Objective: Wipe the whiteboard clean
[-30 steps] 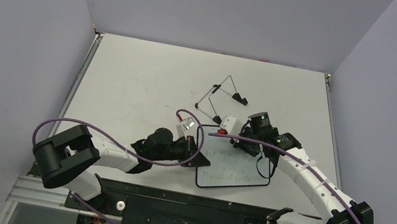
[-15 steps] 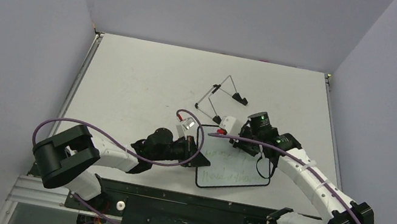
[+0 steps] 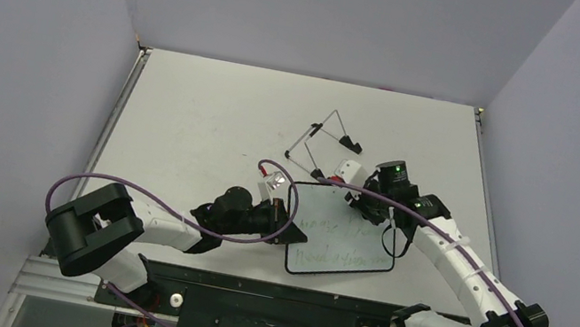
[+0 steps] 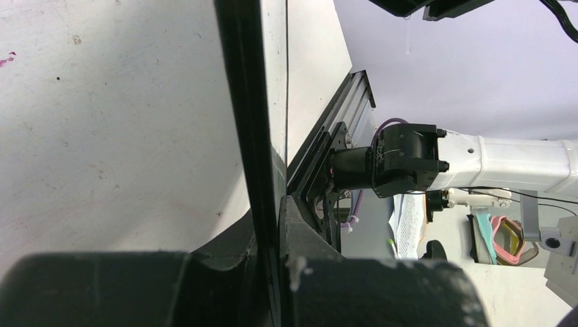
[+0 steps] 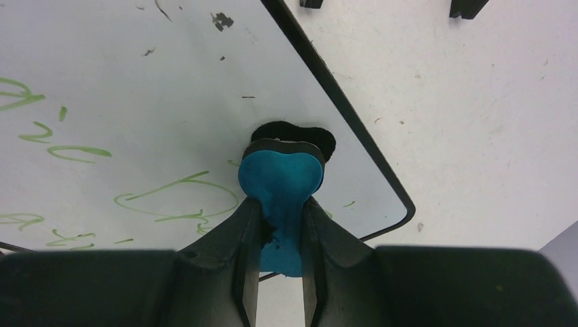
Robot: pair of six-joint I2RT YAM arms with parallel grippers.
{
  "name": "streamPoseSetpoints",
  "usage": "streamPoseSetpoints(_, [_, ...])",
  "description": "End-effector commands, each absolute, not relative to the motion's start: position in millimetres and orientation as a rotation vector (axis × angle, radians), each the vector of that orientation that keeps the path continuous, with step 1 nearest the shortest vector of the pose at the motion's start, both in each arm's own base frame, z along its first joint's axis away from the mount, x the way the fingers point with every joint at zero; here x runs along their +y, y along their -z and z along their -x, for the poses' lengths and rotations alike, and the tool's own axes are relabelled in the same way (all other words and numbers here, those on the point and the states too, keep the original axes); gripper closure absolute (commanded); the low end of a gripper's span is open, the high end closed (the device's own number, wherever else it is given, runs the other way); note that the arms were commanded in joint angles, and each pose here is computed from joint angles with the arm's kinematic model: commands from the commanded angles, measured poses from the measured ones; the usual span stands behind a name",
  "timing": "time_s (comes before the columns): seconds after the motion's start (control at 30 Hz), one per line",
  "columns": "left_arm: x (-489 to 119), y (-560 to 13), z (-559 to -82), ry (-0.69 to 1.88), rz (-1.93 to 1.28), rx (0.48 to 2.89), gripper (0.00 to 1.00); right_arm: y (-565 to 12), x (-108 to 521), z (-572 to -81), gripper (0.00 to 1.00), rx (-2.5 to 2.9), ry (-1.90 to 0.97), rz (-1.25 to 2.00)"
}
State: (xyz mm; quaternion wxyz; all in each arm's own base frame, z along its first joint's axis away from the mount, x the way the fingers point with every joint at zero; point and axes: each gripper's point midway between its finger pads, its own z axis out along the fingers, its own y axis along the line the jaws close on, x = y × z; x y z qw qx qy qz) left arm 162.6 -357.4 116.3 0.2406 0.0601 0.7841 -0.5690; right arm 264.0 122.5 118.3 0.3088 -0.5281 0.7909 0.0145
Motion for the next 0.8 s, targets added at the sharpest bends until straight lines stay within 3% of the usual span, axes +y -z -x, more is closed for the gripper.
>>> streamPoseSetpoints(0.0, [-362.2,-145.5,-162.7,1.602,-0.247,2.016,1.0,-138.6,131.9,-268.1,1.0,2.016,-0.082,1.34])
streamPoseSetpoints(0.2, [-362.3,-146.3,-162.6,1.599,-0.25,2.014,1.0,-128.3,145.0,-244.8,1.0,1.98,-0.195,1.528])
streamPoseSetpoints(0.37, [-361.9,-144.6,-162.6,1.592,-0.25,2.019,1.0,-142.4,113.6,-290.6,1.0,2.09,0.059,1.187])
streamPoseSetpoints(0.5, [-361.8,-142.9,-163.8,1.583,-0.248,2.025,1.0,-163.8,108.2,-290.0,1.0,2.049,-0.011,1.093])
streamPoseSetpoints(0.77, [-364.9,-141.4,-162.9,1.583,-0.26,2.034,1.0,-134.2,123.8,-260.2,1.0,2.064,-0.171,1.362])
